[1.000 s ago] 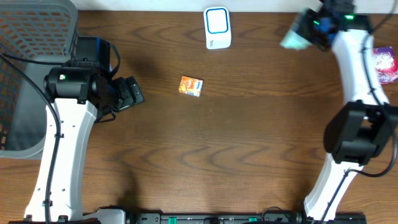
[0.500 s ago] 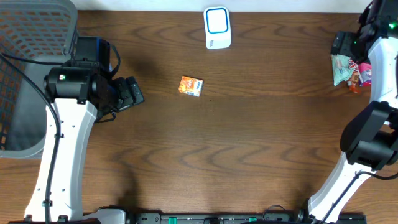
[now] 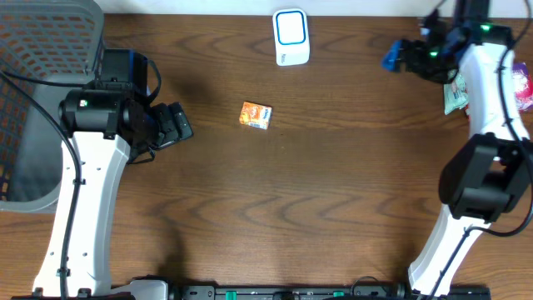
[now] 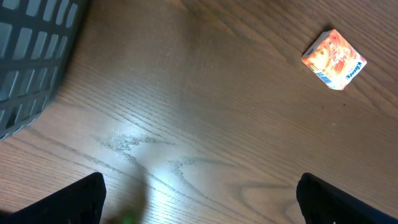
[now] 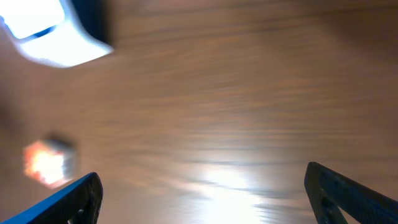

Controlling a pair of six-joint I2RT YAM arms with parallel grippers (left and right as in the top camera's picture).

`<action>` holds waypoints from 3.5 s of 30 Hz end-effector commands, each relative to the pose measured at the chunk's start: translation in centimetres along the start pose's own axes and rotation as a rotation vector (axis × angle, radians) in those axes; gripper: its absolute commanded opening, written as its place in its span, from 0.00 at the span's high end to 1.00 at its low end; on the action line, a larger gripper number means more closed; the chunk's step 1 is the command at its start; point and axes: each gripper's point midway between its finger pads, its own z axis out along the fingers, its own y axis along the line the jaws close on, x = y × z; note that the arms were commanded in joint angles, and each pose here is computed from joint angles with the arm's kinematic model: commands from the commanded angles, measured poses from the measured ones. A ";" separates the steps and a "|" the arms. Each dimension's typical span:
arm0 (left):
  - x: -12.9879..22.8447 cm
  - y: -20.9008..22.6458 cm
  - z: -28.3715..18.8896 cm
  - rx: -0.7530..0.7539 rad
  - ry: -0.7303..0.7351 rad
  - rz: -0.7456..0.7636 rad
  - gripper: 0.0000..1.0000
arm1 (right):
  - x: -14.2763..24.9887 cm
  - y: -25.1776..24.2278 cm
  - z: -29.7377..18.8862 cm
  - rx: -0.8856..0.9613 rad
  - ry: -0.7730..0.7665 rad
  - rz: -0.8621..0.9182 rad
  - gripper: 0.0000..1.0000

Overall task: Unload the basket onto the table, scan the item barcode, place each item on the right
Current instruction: 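Reach the right gripper to the orange tissue pack near center, then grasp the orange tissue pack with the right gripper and lift it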

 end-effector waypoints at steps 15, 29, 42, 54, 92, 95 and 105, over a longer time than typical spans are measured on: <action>0.0 0.3 0.3 -0.015 0.006 -0.011 0.02 | 7.7 17.4 5.7 -0.169 0.197 -0.267 0.01; 0.0 0.3 0.3 -0.015 0.006 -0.011 0.02 | 10.5 24.7 12.5 -0.174 0.161 -0.389 0.01; 0.0 0.3 0.3 -0.015 0.006 -0.011 0.02 | 14.0 25.2 17.9 -0.240 0.266 -0.392 0.15; 0.0 0.3 0.3 -0.015 0.006 -0.011 0.02 | 21.1 24.9 13.3 -0.320 0.618 -0.240 0.21; 0.0 0.3 0.3 -0.015 0.006 -0.011 0.02 | 12.9 24.1 15.9 -0.288 0.264 -0.432 0.28; 0.0 0.3 0.3 -0.015 0.006 -0.011 0.02 | 13.9 24.1 17.0 -0.279 0.269 -0.446 0.31; 0.0 0.3 0.3 -0.015 0.006 -0.011 0.02 | 18.5 23.4 20.1 -0.278 0.322 -0.439 0.57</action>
